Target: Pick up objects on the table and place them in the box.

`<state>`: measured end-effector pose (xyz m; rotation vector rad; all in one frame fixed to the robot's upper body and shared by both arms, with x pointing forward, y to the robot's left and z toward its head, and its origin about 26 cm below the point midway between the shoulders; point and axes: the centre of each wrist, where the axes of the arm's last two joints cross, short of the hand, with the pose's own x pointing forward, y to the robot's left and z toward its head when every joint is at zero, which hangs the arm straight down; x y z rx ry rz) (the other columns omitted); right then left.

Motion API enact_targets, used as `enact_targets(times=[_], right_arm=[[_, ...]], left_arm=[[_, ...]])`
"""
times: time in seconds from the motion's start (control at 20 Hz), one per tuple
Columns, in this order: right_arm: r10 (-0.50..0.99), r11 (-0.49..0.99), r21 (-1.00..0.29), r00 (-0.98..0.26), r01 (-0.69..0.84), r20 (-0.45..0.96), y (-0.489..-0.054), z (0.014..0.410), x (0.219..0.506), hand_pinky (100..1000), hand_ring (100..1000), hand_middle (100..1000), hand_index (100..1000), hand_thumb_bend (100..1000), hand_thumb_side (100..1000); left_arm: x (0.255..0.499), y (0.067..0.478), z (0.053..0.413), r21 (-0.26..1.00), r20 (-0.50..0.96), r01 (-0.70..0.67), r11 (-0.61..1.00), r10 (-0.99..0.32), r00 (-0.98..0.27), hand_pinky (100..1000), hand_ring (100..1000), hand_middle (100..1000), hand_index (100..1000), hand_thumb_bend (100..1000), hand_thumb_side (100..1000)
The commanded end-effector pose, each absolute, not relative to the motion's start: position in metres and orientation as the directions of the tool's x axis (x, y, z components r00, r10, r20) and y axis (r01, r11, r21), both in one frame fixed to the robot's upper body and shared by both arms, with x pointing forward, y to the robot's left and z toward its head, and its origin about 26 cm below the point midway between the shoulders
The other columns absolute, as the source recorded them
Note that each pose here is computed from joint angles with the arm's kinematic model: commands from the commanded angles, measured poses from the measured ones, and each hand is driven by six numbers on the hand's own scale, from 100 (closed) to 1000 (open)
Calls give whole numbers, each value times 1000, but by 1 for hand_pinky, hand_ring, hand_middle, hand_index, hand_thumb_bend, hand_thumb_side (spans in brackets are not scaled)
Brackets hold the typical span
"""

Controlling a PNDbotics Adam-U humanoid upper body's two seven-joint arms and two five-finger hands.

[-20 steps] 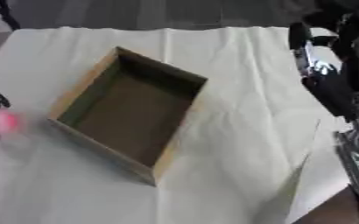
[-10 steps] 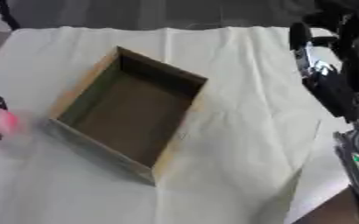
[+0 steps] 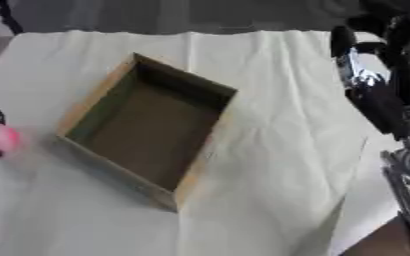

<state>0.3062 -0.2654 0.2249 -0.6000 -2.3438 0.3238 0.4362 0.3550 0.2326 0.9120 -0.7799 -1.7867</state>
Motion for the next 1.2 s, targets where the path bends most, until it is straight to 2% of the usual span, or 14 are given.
enact_targets(times=[0.05,0.5,1.2], right_arm=[[506,860,-380,-676,342,536,-267,233,303,688,814,691,865,343,701],[504,860,-378,-677,342,536,-268,233,303,689,815,692,865,344,702],[505,861,-377,-673,343,540,-268,232,303,690,815,692,866,342,701]], left_arm=[[432,364,253,850,-239,417,-321,-942,-237,529,551,598,689,100,123],[431,363,254,860,-201,428,-279,-955,-219,521,545,599,680,100,100],[423,354,274,899,-189,351,-261,-956,-227,508,528,584,649,100,142]])
